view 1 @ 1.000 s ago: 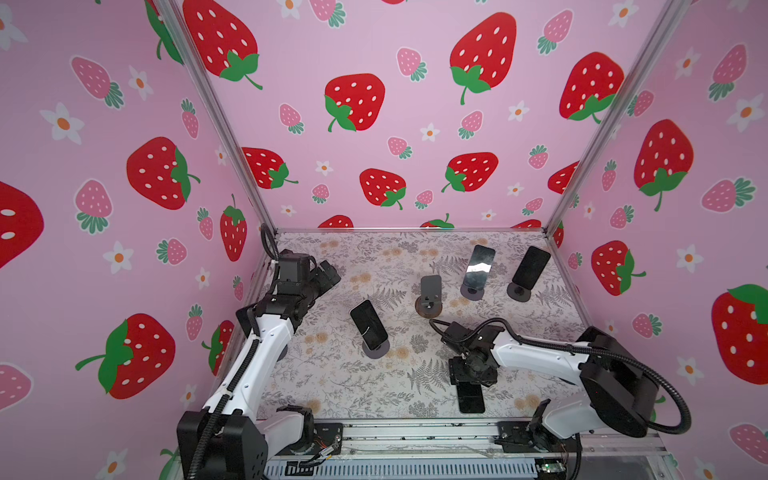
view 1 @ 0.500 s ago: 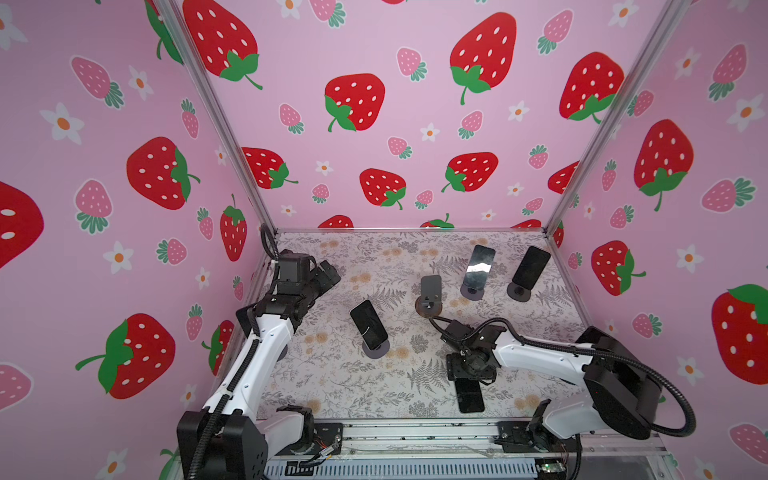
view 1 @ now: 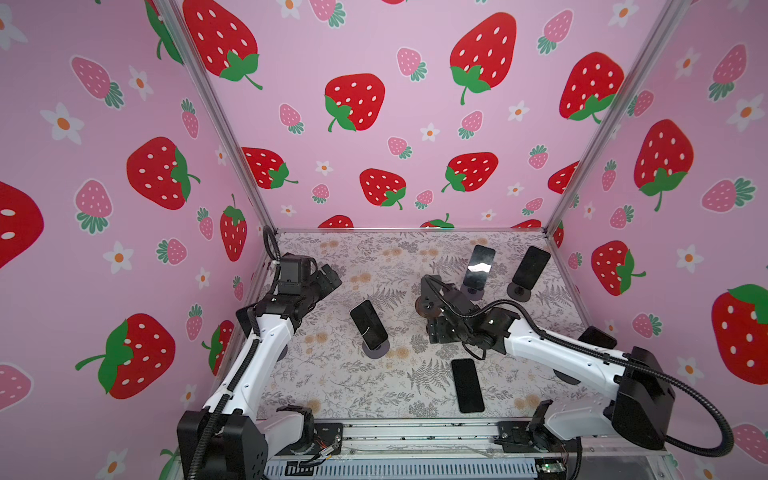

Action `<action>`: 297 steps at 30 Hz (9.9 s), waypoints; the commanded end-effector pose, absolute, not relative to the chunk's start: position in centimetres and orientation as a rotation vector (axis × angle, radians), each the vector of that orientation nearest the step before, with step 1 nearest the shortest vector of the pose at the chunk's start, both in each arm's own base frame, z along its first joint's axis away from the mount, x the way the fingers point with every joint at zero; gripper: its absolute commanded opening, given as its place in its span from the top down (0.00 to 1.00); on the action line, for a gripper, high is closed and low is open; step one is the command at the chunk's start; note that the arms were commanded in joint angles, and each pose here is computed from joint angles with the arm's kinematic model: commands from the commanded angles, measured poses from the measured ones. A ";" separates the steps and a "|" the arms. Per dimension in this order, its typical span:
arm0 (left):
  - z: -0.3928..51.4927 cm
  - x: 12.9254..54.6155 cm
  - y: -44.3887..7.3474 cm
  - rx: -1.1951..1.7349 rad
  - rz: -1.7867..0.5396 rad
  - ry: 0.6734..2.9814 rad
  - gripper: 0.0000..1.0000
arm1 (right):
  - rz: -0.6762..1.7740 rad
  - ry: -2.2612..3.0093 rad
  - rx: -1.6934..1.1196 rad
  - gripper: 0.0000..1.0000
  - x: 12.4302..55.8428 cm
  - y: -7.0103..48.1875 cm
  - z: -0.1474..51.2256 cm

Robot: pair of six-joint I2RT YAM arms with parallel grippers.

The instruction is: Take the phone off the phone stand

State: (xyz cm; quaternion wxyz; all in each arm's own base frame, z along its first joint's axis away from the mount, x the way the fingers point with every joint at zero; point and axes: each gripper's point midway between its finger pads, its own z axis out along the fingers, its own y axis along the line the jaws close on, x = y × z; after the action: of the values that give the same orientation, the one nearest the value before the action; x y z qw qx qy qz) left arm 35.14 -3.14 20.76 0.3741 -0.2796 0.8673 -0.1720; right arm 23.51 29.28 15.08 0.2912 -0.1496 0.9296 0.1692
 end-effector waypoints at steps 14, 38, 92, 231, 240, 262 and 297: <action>21.4 28.5 -2.5 -0.614 -0.383 2.261 0.01 | 0.803 1.950 -0.913 0.00 21.4 44.1 21.1; 20.1 30.1 -6.8 -0.506 -0.710 2.391 0.01 | 0.758 1.978 -0.905 0.00 23.4 50.5 18.6; 21.0 32.9 -4.7 -0.675 -0.766 2.219 0.01 | 0.684 1.987 -0.780 0.30 23.8 48.1 24.8; 18.7 36.1 -10.6 -0.575 -0.856 2.315 0.00 | 0.059 2.861 -0.502 0.21 20.1 16.3 -1.3; 18.1 36.0 -10.7 -0.582 -0.860 2.332 0.00 | 0.017 2.859 -0.502 0.21 20.3 15.9 -1.2; 21.3 34.7 -9.1 -0.528 -0.717 2.301 0.00 | 0.268 2.188 -0.229 0.10 31.4 21.4 18.1; 25.6 31.7 13.5 -0.706 0.245 2.409 0.01 | 0.433 2.006 -0.271 0.00 32.2 23.9 20.8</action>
State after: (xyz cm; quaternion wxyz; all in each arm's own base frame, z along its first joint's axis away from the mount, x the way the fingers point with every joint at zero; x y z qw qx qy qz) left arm 31.37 12.85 24.80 0.3041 -0.2963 0.9008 0.0910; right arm 32.49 23.90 19.87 0.5000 -0.1094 0.8424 0.1688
